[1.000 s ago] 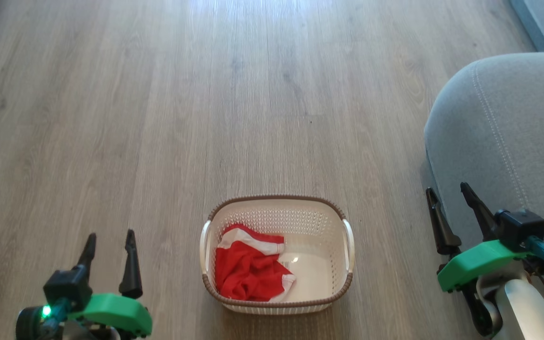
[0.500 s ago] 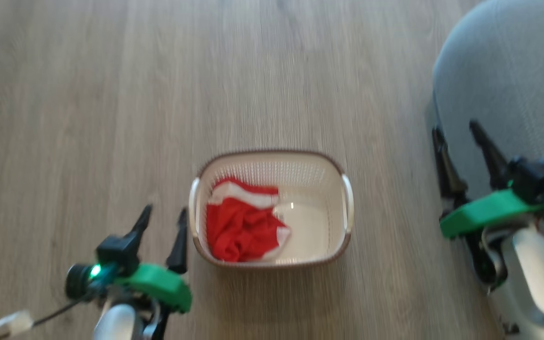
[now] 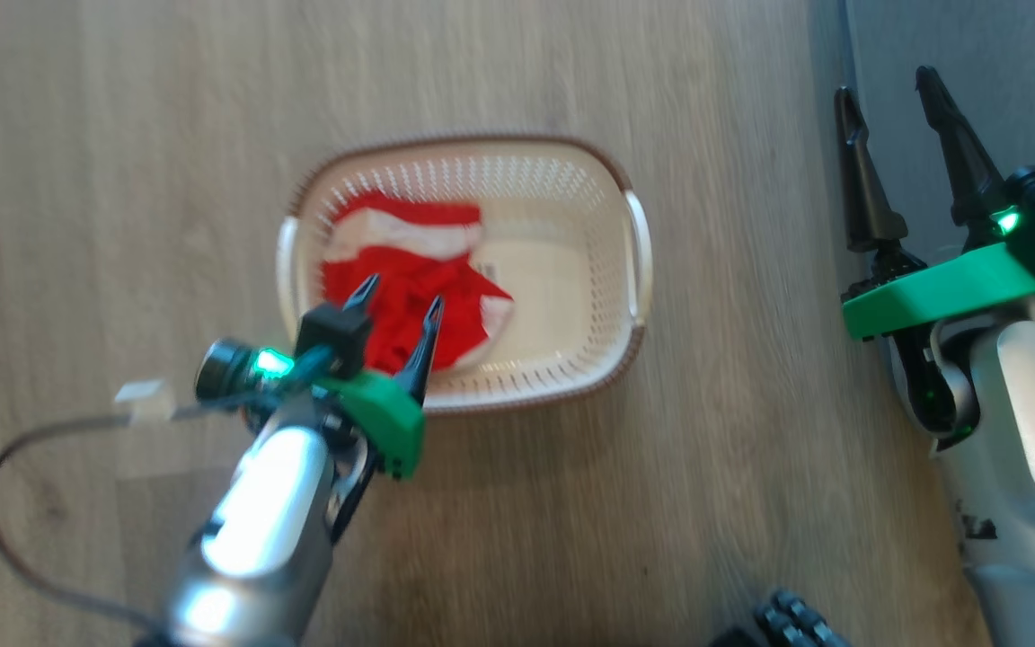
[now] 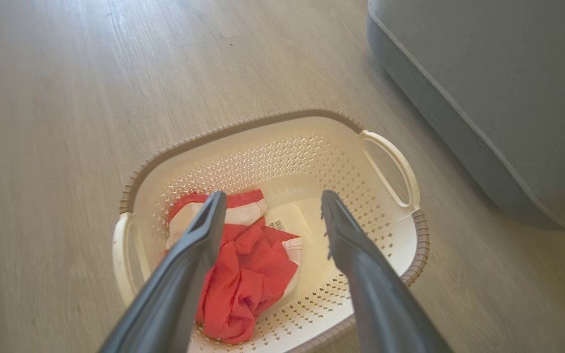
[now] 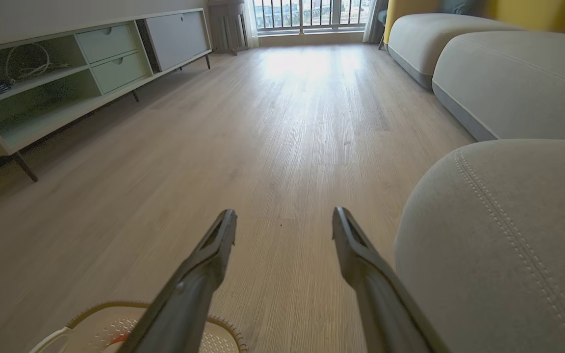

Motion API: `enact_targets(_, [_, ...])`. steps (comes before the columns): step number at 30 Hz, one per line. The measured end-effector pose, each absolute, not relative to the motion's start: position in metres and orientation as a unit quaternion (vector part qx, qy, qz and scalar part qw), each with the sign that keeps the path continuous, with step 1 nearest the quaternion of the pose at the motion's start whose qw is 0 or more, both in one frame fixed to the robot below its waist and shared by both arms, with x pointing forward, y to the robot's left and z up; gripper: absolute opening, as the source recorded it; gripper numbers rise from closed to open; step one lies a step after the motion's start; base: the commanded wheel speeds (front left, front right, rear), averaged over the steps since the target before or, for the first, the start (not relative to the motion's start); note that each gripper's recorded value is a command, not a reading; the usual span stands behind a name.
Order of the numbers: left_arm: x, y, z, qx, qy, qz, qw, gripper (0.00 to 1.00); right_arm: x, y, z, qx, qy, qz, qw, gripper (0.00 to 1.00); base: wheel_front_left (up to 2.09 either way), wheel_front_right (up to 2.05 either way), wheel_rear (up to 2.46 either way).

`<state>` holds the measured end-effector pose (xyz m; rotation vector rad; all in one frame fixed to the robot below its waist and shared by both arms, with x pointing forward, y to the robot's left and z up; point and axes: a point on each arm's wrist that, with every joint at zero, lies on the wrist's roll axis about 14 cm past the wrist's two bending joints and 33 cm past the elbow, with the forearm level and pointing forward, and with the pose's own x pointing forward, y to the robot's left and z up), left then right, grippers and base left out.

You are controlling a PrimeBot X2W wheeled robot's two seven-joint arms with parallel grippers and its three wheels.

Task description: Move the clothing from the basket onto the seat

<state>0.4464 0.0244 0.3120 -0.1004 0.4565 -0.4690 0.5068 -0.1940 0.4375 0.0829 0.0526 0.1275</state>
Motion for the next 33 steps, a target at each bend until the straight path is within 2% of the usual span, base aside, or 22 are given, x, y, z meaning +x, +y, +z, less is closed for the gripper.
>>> enact_targets(7, [0.463,-0.008,0.247,0.046,0.291,-0.308,0.905,1.00,0.503,-0.212,0.390,0.038,0.079,0.037,0.996,1.00,0.00,0.00,0.00])
enact_targets(13, [0.486,-0.023,0.204,0.140,0.338,-0.351,0.862,1.00,0.510,-0.220,0.369,0.037,0.094,0.021,0.995,1.00,0.00,0.00,0.00])
enact_targets(20, [0.479,-0.022,0.155,0.248,0.401,-0.388,0.791,1.00,0.505,-0.223,0.343,0.038,0.123,0.011,0.992,1.00,0.00,0.00,0.00])
enact_targets(26, [0.477,-0.029,0.132,0.333,0.395,-0.432,0.739,1.00,0.507,-0.225,0.331,0.039,0.132,0.003,0.991,1.00,0.00,0.00,0.00])
enact_targets(31, [0.481,-0.009,0.108,0.403,0.409,-0.434,0.694,1.00,0.503,-0.229,0.317,0.040,0.147,-0.005,0.988,1.00,0.00,0.00,0.00])
enact_targets(32, [0.481,-0.009,0.108,0.403,0.409,-0.434,0.694,1.00,0.503,-0.229,0.317,0.040,0.147,-0.005,0.988,1.00,0.00,0.00,0.00])
enact_targets(33, [0.482,0.003,0.098,0.433,0.414,-0.433,0.673,1.00,0.502,-0.230,0.313,0.041,0.151,-0.007,0.988,1.00,0.00,0.00,0.00])
